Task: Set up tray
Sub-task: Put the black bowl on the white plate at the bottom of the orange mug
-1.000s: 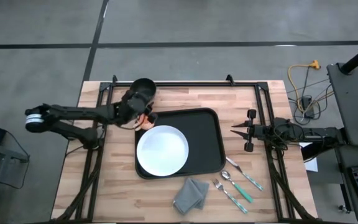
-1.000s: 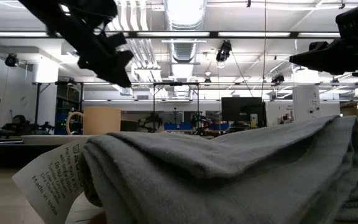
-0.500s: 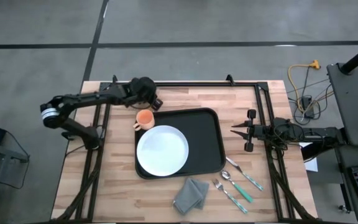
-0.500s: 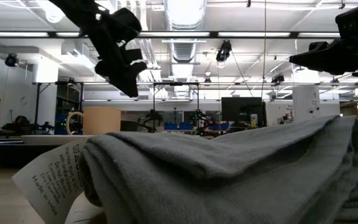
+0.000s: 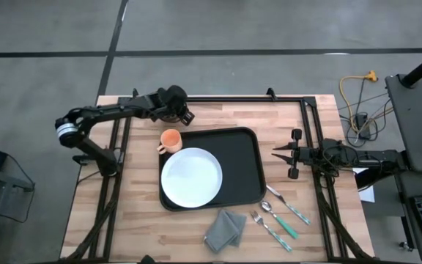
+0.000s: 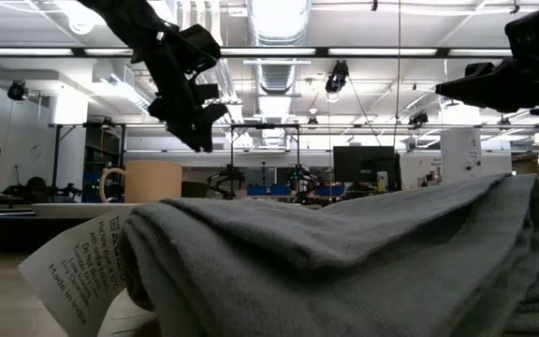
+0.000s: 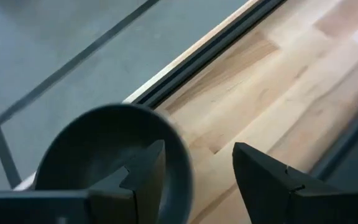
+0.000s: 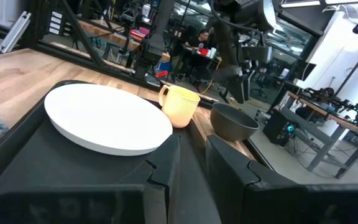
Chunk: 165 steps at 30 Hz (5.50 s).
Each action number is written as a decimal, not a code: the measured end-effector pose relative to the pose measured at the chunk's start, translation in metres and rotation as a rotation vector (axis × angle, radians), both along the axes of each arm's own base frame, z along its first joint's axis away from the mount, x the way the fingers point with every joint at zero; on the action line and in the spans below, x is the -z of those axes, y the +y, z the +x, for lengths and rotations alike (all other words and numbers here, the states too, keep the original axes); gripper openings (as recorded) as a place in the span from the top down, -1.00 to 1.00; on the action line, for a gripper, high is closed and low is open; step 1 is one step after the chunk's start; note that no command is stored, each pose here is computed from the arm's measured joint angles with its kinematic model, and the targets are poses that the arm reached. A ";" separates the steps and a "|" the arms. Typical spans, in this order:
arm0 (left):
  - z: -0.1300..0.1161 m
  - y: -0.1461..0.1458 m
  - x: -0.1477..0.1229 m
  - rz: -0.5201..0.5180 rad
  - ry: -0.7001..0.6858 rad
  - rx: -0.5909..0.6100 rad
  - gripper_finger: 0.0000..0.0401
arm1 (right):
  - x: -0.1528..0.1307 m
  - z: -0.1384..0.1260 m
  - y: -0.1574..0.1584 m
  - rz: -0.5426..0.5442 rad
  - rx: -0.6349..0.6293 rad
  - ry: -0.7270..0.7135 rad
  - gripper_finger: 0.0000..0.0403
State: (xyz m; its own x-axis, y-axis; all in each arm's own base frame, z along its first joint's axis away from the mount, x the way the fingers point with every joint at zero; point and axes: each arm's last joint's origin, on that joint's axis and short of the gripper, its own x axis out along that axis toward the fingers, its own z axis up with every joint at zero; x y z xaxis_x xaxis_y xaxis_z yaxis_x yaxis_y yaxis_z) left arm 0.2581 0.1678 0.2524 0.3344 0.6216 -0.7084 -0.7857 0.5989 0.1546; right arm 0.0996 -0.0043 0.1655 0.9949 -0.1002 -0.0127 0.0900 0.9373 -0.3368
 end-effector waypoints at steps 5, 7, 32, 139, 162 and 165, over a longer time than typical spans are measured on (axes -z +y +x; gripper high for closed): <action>-0.005 0.003 0.010 -0.024 0.032 -0.025 0.15 | 0.000 0.000 0.000 0.000 0.000 0.000 0.66; -0.005 0.002 0.013 -0.028 0.037 -0.023 0.15 | 0.000 0.000 0.000 0.001 0.000 0.000 0.66; -0.018 -0.006 0.049 -0.074 0.094 -0.029 0.15 | 0.000 0.000 0.000 -0.001 0.000 0.000 0.66; 0.054 -0.258 0.005 -0.082 0.091 0.805 1.00 | 0.001 0.000 0.000 0.001 -0.001 0.005 0.66; 0.041 -0.283 0.013 -0.205 0.154 0.878 1.00 | 0.001 0.000 0.000 0.001 -0.001 0.006 0.66; 0.038 -0.283 0.015 -0.207 0.183 0.877 1.00 | 0.001 0.000 0.000 0.000 -0.001 0.006 0.66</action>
State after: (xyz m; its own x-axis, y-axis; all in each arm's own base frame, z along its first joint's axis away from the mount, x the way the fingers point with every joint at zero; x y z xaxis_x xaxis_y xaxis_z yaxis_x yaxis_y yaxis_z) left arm 0.2964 -0.1152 0.2378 0.4975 0.0531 -0.8658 -0.0109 0.9984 0.0550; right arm 0.1000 -0.0043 0.1649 0.9949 -0.0994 -0.0184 0.0874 0.9373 -0.3373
